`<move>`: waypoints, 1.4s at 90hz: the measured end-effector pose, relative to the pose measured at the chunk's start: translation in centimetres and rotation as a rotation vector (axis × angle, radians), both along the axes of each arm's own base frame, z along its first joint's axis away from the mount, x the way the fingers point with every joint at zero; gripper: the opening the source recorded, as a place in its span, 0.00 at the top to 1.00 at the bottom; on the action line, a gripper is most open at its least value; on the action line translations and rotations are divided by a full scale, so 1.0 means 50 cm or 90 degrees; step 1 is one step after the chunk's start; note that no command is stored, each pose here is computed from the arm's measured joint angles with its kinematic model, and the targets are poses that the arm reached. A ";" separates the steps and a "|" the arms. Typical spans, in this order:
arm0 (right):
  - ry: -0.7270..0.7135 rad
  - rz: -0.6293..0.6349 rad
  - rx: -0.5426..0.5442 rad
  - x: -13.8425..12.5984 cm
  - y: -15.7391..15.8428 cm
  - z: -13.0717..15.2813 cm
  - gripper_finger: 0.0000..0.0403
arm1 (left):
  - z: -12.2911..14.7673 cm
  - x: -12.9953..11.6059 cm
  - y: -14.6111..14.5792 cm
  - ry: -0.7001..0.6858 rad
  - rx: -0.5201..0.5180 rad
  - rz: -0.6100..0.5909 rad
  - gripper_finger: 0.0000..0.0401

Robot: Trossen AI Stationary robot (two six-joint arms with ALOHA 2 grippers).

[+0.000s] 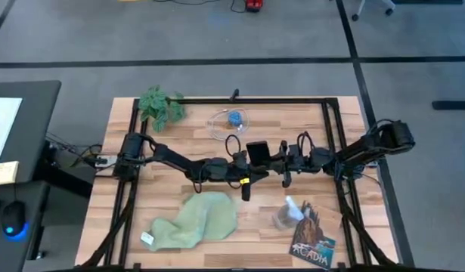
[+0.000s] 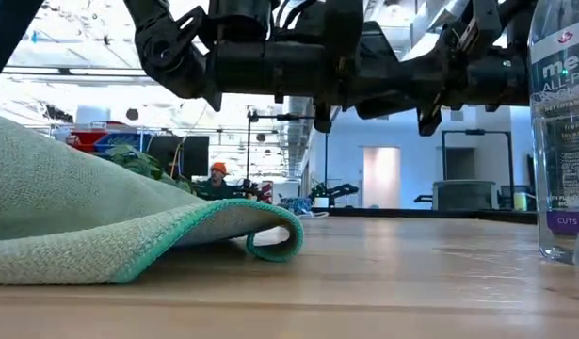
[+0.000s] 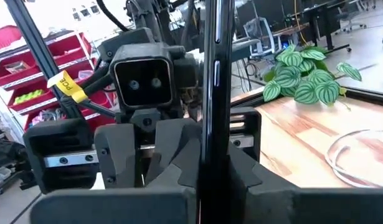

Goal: Apply microfiber cloth
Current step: Spray the phone using the spray bottle

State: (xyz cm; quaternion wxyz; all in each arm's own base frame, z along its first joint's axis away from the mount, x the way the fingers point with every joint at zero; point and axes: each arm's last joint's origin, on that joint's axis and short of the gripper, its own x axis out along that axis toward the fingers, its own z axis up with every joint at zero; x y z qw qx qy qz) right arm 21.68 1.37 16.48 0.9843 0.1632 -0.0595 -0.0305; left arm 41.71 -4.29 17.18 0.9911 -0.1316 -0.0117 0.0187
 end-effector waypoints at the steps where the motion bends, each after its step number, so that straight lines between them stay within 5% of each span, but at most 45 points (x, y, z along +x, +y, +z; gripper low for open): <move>1: 0.000 0.000 0.000 0.000 0.000 0.000 0.93 | 0.000 0.000 -0.001 0.000 0.000 0.001 1.00; 16: 0.014 -0.014 0.007 0.000 -0.001 -0.004 0.88 | -0.010 -0.003 -0.016 0.034 0.014 0.027 1.00; 32: 0.011 -0.030 -0.002 0.000 -0.002 -0.003 0.97 | -0.014 -0.003 -0.019 0.046 0.016 0.032 1.00; 53: 0.006 -0.029 0.001 0.000 -0.001 -0.002 0.97 | -0.020 -0.007 -0.021 0.056 0.033 0.026 0.97; 84: -0.089 0.008 -0.038 -0.018 0.027 0.043 0.97 | -0.033 -0.084 -0.049 -0.057 0.082 -0.095 0.71; 126: -0.128 0.023 -0.056 -0.007 0.043 0.075 0.97 | -0.007 -0.071 -0.007 -0.108 0.070 -0.023 0.45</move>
